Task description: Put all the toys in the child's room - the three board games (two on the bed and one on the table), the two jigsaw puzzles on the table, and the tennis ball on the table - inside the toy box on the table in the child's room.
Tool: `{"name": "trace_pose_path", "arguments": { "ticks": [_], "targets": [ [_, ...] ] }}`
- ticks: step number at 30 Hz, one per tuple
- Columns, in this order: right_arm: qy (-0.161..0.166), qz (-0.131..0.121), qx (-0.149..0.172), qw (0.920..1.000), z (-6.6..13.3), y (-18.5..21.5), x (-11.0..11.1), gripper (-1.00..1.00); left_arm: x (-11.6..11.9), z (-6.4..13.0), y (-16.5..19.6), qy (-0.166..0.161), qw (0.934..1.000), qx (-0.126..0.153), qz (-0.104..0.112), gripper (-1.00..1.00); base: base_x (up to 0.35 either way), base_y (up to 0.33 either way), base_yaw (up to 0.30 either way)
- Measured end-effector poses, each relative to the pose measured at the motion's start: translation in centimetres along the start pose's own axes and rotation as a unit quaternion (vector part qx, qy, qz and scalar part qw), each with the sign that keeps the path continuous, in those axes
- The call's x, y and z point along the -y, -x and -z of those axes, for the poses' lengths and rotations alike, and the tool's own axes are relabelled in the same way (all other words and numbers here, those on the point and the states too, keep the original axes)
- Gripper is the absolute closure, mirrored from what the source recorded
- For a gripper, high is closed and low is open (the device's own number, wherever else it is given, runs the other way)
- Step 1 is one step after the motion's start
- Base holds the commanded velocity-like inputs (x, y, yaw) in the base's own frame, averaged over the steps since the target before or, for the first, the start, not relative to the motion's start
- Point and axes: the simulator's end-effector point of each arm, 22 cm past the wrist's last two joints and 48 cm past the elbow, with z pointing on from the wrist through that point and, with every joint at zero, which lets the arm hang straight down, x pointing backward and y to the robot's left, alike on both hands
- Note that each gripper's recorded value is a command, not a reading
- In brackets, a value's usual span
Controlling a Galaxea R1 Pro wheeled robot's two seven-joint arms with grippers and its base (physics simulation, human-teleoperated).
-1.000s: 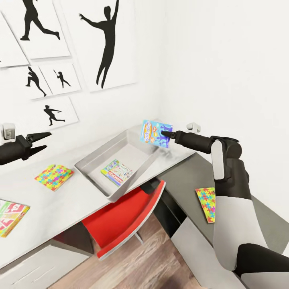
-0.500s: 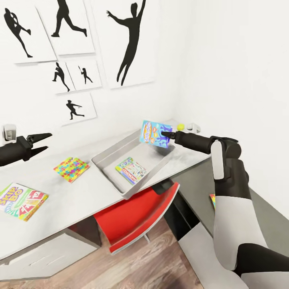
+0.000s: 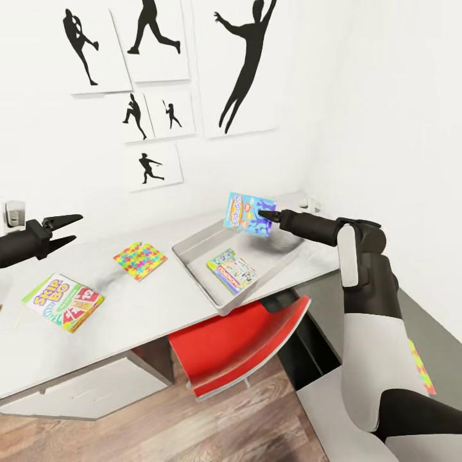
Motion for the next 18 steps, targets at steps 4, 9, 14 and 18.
{"name": "trace_pose_path", "arguments": {
  "ticks": [4, 9, 14, 18],
  "targets": [
    [0.0, -0.001, -0.001, 1.0, -0.07, -0.11, 0.14, 1.0, -0.15, -0.05, -0.08, 0.001, 1.0, -0.001, 0.001, -1.0, 0.002, 0.0, 0.234],
    [-0.001, -0.002, -0.002, 1.0, -0.14, -0.25, 0.23, 1.0, -0.35, -0.07, -0.18, 0.002, 1.0, -0.002, 0.001, -1.0, 0.12, 0.0, 0.178],
    [-0.002, -0.002, -0.003, 1.0, -0.15, -0.4, 0.36, 1.0, -0.36, -0.09, -0.3, 0.001, 1.0, -0.002, 0.002, -1.0, 0.267, 0.0, 0.065],
    [-0.004, -0.002, -0.003, 1.0, -0.09, -0.44, 0.57, 1.0, -0.46, -0.15, -0.38, 0.002, 1.0, -0.002, 0.003, -1.0, 0.241, 0.0, 0.026]
  ]
}}
